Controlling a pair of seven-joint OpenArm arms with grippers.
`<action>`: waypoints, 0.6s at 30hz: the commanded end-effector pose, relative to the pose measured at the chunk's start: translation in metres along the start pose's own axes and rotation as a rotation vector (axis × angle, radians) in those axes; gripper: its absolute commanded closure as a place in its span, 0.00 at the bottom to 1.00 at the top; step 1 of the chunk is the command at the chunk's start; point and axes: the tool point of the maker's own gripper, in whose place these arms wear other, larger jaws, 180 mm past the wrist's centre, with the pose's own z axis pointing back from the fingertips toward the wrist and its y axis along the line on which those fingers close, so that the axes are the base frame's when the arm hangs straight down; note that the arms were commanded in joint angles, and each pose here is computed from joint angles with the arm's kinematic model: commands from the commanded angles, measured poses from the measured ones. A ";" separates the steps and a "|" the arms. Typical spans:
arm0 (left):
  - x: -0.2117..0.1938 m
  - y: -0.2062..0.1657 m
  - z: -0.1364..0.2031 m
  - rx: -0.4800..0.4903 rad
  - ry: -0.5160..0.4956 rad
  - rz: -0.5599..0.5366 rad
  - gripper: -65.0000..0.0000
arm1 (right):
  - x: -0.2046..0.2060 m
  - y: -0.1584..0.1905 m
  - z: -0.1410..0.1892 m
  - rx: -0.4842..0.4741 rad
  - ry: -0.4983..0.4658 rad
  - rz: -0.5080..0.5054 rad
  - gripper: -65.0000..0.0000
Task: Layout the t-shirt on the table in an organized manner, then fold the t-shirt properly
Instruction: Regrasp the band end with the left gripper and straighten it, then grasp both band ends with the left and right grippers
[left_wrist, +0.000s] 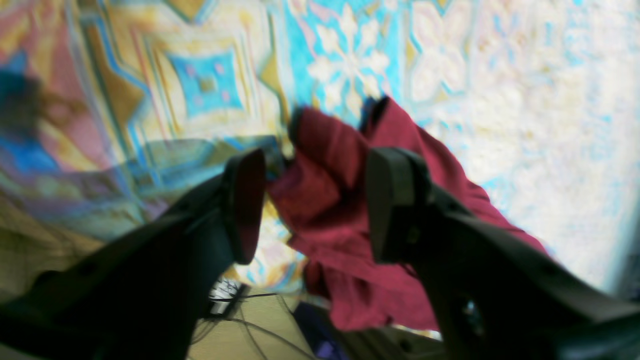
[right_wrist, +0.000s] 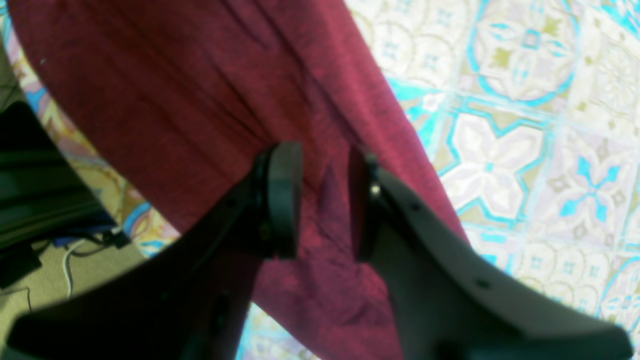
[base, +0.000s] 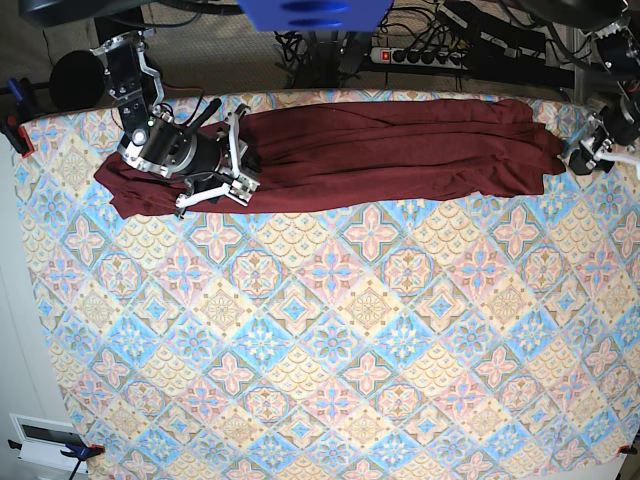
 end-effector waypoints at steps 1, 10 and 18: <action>0.007 -0.010 -0.002 -0.006 0.001 -0.051 0.51 | 0.010 -0.006 0.005 -0.015 -0.038 0.014 0.76; -0.035 -0.035 -0.036 -0.022 0.158 -0.160 0.51 | 0.010 -0.006 0.005 -0.015 -0.038 0.014 0.76; -0.060 -0.046 -0.046 -0.067 0.191 -0.122 0.51 | 0.011 -0.006 0.005 -0.017 -0.039 0.014 0.76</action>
